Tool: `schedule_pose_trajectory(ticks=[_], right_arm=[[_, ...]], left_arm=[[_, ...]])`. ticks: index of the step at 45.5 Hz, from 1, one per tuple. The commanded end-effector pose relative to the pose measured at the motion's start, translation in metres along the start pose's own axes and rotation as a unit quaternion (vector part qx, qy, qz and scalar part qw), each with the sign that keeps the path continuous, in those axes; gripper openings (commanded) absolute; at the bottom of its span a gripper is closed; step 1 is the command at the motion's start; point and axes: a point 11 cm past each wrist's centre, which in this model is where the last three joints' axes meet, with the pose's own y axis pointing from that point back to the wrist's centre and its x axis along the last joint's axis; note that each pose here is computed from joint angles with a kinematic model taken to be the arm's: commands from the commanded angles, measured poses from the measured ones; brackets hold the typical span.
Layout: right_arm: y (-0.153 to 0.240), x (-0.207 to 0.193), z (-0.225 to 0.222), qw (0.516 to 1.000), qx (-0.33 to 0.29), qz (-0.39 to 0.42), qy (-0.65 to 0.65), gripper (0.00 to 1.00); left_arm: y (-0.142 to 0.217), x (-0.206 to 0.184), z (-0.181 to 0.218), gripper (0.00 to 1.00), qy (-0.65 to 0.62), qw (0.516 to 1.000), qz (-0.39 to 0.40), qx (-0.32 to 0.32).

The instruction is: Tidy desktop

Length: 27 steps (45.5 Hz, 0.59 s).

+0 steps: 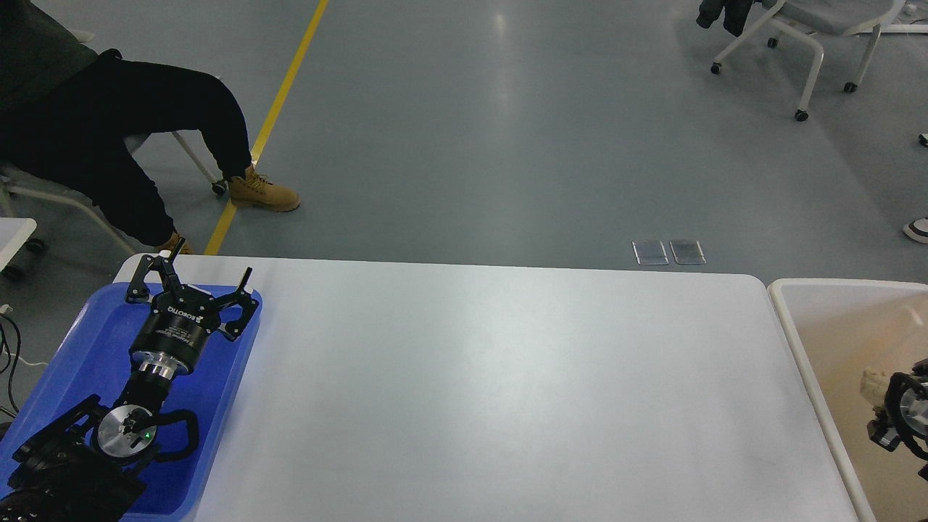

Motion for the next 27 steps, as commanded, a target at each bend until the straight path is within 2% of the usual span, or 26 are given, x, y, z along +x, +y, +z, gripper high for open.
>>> schedule_pose_trajectory(ticks=[1,19,27], right_arm=[[-0.001,0.002,0.001,1.000,-0.001,-0.001,0.001,1.00],[0.002,0.009,-0.018,1.000,0.019,0.007,0.007,1.00],[0.009,-0.012,-0.036,0.999,0.033,-0.016,-0.002,1.00]], left_arm=[[0.000,0.000,0.000,0.99,0.000,1.000,0.000,0.001],[0.000,0.000,0.000,0.99,0.000,1.000,0.000,0.000],[0.000,0.000,0.000,0.99,0.000,1.000,0.000,0.001]])
